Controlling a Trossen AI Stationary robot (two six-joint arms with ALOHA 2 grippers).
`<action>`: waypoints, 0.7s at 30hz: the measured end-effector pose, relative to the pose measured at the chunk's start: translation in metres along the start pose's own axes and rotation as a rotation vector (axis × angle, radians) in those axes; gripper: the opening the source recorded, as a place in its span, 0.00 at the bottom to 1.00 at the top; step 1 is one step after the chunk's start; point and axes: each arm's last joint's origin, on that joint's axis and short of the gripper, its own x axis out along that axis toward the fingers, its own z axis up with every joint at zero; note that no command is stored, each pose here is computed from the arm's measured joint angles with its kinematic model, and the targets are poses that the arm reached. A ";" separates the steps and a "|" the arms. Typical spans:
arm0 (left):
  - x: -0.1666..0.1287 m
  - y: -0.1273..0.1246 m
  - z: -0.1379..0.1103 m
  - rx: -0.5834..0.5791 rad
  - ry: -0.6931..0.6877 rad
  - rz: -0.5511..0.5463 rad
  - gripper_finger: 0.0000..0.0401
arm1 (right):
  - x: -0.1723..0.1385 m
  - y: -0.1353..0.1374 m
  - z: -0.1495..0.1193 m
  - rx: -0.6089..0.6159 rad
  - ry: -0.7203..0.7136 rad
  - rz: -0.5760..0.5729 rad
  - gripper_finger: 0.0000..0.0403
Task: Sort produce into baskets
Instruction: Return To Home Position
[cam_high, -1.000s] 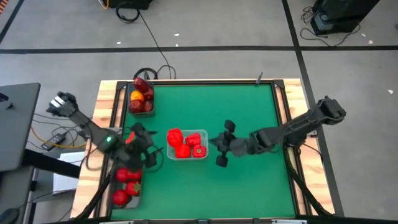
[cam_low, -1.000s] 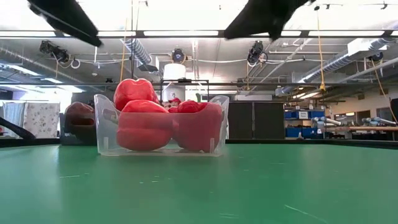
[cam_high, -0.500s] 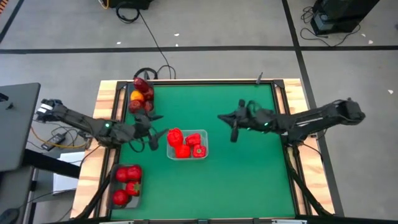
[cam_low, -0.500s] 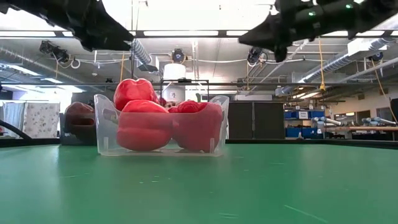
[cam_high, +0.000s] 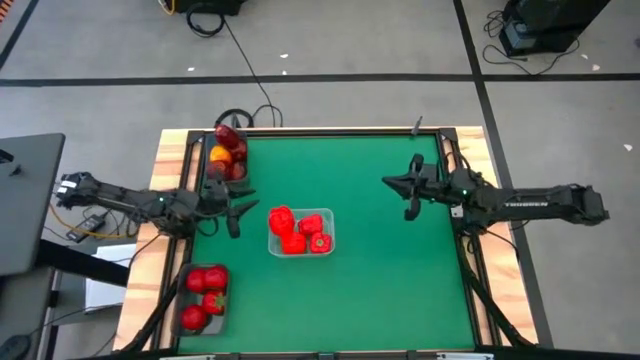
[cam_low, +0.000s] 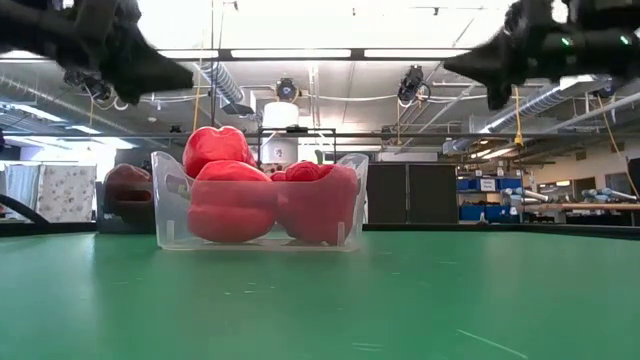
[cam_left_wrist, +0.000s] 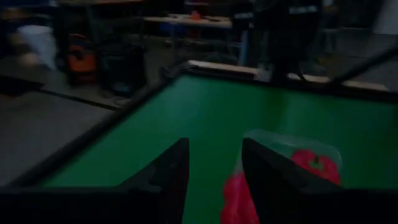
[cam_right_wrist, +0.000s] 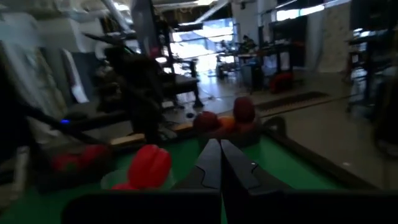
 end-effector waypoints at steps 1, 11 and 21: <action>0.001 0.001 -0.008 0.000 0.004 -0.022 0.38 | -0.004 -0.001 -0.006 0.014 -0.007 0.017 0.01; 0.008 0.011 -0.037 -0.026 -0.004 -0.009 0.38 | -0.028 -0.012 -0.048 0.135 0.000 -0.003 0.00; -0.001 0.019 -0.044 -0.070 -0.041 0.001 0.38 | -0.036 -0.013 -0.050 0.111 0.039 0.000 0.00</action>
